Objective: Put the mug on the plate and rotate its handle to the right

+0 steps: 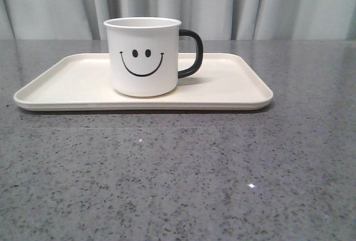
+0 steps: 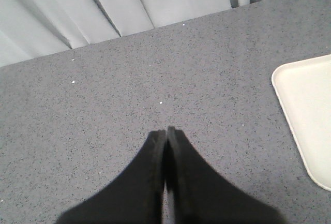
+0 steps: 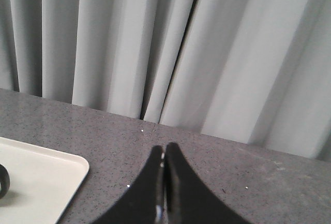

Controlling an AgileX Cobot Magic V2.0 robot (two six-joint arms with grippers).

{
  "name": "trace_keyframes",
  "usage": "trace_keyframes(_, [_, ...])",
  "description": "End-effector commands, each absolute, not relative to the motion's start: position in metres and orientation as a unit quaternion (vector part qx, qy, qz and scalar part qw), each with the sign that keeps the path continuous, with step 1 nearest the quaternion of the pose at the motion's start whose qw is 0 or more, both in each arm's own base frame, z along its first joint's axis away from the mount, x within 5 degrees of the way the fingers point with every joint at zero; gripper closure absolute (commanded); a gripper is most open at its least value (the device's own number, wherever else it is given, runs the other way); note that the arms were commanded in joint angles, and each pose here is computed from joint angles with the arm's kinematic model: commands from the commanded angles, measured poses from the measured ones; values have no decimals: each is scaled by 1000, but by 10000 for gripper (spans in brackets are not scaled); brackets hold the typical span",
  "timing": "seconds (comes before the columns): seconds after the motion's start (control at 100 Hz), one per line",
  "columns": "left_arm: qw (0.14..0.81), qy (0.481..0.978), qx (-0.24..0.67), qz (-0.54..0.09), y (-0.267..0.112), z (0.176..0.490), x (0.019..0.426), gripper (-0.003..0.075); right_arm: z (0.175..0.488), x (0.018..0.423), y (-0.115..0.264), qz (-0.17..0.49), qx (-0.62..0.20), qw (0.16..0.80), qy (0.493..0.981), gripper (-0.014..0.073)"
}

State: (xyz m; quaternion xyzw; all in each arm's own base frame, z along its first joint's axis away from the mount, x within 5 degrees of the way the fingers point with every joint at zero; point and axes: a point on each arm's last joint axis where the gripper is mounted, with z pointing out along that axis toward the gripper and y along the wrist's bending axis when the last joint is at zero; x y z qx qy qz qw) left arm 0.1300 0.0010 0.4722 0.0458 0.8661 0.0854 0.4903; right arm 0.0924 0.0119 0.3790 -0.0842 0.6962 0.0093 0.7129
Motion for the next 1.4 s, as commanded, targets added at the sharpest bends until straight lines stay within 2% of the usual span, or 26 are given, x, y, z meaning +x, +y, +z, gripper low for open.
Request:
trace_keyframes(0.0, [537, 839, 41, 79, 1, 485, 129, 740, 391, 91, 9, 1, -67, 737, 673, 711])
trace_keyframes(0.72, [526, 846, 42, 77, -1, 481, 136, 740, 391, 91, 9, 1, -67, 736, 673, 711])
trace_keyframes(0.8, [568, 819, 46, 61, -2, 483, 128, 740, 391, 91, 9, 1, -67, 736, 673, 711])
trace_keyframes(0.89, [642, 763, 57, 40, -5, 477, 117, 740, 391, 91, 9, 1, -67, 736, 673, 711])
trace_keyframes(1.01, [728, 682, 72, 12, -10, 444, 100, 740, 391, 91, 9, 2, -67, 736, 674, 711])
trace_keyframes(1.15, [777, 624, 86, -9, -13, 380, 85, 740, 391, 91, 9, 2, -67, 736, 674, 711])
trace_keyframes(1.29, [786, 613, 56, -51, -11, 318, 71, 740, 391, 91, 9, 2, -67, 736, 673, 715])
trace_keyframes(1.39, [775, 628, 37, -57, -9, 280, 65, 740, 391, 91, 9, 2, -67, 736, 673, 715])
